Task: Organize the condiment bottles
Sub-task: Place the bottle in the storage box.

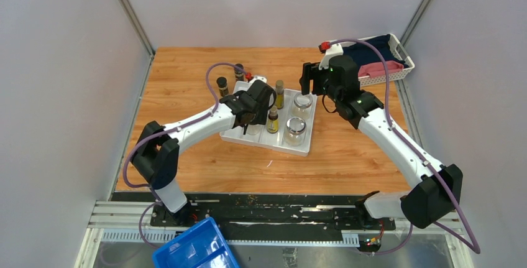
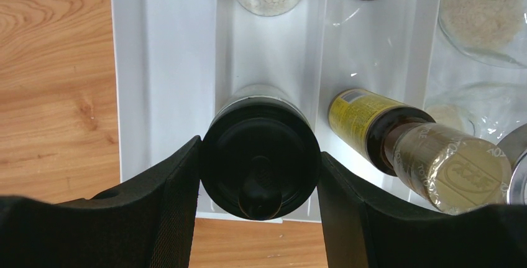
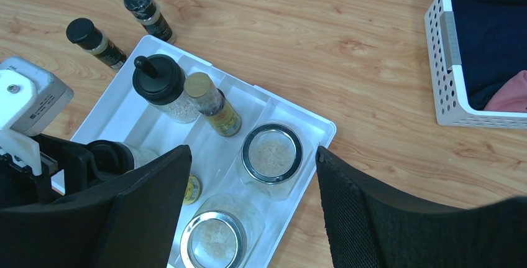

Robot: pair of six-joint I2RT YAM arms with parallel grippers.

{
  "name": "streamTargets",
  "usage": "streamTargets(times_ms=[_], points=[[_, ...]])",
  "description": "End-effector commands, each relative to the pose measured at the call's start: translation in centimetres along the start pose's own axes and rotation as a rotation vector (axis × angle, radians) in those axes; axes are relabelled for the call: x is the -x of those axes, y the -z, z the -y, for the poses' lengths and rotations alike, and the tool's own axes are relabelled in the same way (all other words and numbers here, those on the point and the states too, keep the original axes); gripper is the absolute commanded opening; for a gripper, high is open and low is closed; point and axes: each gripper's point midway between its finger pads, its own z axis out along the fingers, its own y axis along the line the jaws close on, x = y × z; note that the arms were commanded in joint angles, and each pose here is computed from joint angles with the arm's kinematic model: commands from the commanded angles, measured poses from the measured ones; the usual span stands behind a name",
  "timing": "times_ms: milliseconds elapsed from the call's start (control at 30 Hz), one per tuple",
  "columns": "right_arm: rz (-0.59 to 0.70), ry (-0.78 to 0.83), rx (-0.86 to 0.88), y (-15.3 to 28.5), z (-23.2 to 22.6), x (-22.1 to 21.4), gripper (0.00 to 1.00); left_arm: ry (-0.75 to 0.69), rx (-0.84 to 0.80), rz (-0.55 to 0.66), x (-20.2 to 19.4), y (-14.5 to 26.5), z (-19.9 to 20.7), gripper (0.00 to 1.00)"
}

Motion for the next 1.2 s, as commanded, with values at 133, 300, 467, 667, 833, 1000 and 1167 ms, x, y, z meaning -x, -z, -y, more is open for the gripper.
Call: streamTargets(times_ms=[133, 300, 467, 667, 833, 1000, 1167], points=[[0.021, 0.004, 0.002, 0.2, 0.4, 0.4, 0.77, -0.015, 0.027, 0.06, 1.7, -0.6, 0.3, 0.25], [0.013, 0.005, 0.005, 0.0, 0.3, 0.1, 0.77, -0.015, 0.028, 0.062, 1.7, -0.4, 0.2, 0.57], [0.015, 0.004, 0.006, 0.0, 0.3, 0.2, 0.77, -0.012, 0.023, 0.07, 2.0, -0.1, 0.2, 0.65], [0.011, 0.005, 0.007, 0.0, 0.3, 0.1, 0.77, -0.008, 0.021, 0.072, 2.0, 0.1, 0.2, 0.76], [0.007, 0.007, 0.01, -0.1, 0.2, 0.1, 0.77, -0.001, 0.026, 0.089, 2.5, 0.5, 0.0, 0.83], [0.008, 0.006, 0.014, -0.2, 0.1, 0.3, 0.77, 0.013, 0.026, 0.122, 3.6, 1.7, -0.3, 0.94], [0.005, 0.004, 0.02, -0.4, 0.0, 0.2, 0.77, 0.029, 0.031, 0.174, 5.5, 3.6, -0.9, 0.96]])
